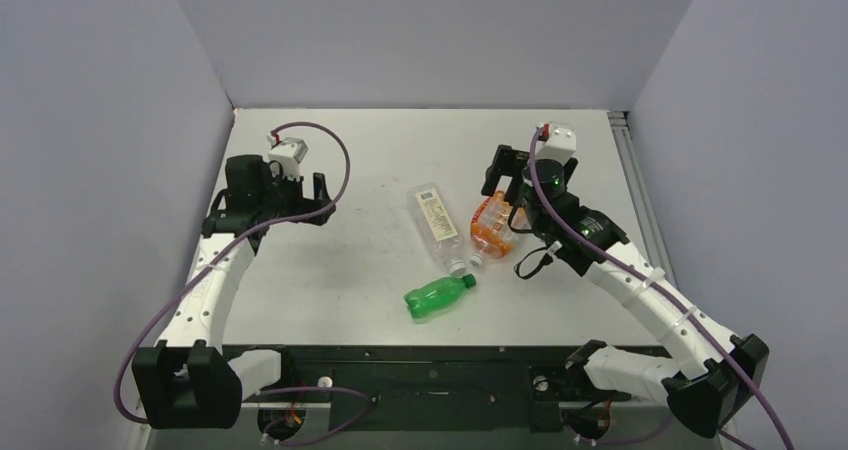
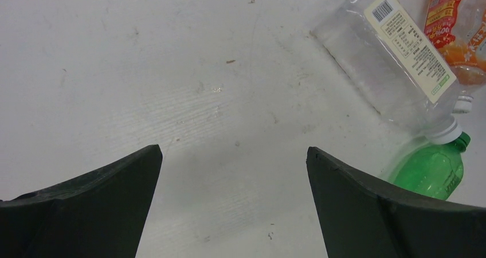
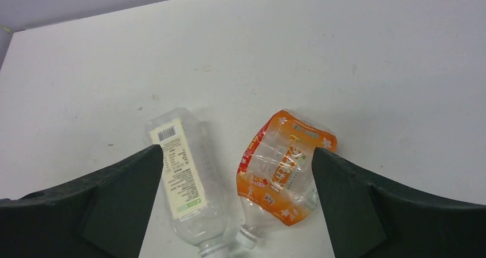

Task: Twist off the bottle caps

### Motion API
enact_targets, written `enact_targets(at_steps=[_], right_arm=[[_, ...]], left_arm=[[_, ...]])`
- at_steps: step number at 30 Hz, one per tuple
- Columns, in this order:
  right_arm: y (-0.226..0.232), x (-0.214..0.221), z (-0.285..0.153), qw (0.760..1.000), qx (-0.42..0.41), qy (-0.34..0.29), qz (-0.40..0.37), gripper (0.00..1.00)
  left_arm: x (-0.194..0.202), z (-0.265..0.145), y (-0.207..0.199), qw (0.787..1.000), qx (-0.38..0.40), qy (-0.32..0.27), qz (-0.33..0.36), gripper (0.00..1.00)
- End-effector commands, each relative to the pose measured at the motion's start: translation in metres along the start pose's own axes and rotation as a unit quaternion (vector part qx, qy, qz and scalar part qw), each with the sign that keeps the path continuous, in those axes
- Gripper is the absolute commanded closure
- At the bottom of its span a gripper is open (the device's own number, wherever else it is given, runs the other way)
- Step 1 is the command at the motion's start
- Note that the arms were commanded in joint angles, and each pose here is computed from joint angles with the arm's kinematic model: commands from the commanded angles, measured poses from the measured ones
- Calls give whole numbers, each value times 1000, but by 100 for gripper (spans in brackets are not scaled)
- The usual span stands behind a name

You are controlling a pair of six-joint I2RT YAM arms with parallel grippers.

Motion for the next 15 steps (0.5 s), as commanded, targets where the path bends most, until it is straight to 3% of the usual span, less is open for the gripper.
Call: enact_targets(at_steps=[1, 5, 9, 15], right_arm=[[5, -12, -13, 999, 35, -11, -8, 0], [23, -6, -11, 999, -39, 16, -7, 0], [42, 13, -9, 994, -5, 46, -95, 1], [56, 65, 3, 984, 3, 92, -152, 1]], left_arm=[[-5, -20, -7, 999, 22, 23, 21, 3], [-2, -20, -12, 998, 39, 39, 6, 3], [-3, -21, -17, 997, 62, 41, -3, 4], [-12, -25, -9, 996, 78, 21, -35, 3]])
Point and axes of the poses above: each gripper's point midway between its finger pads, its own z axis out along the fingers, its own y axis along the line the jaws close on, x = y × z, the point moved 7 cm from there along -z, back along the fingers, and after that the axes turned 4 degrees about z, right-handed, at the moved point
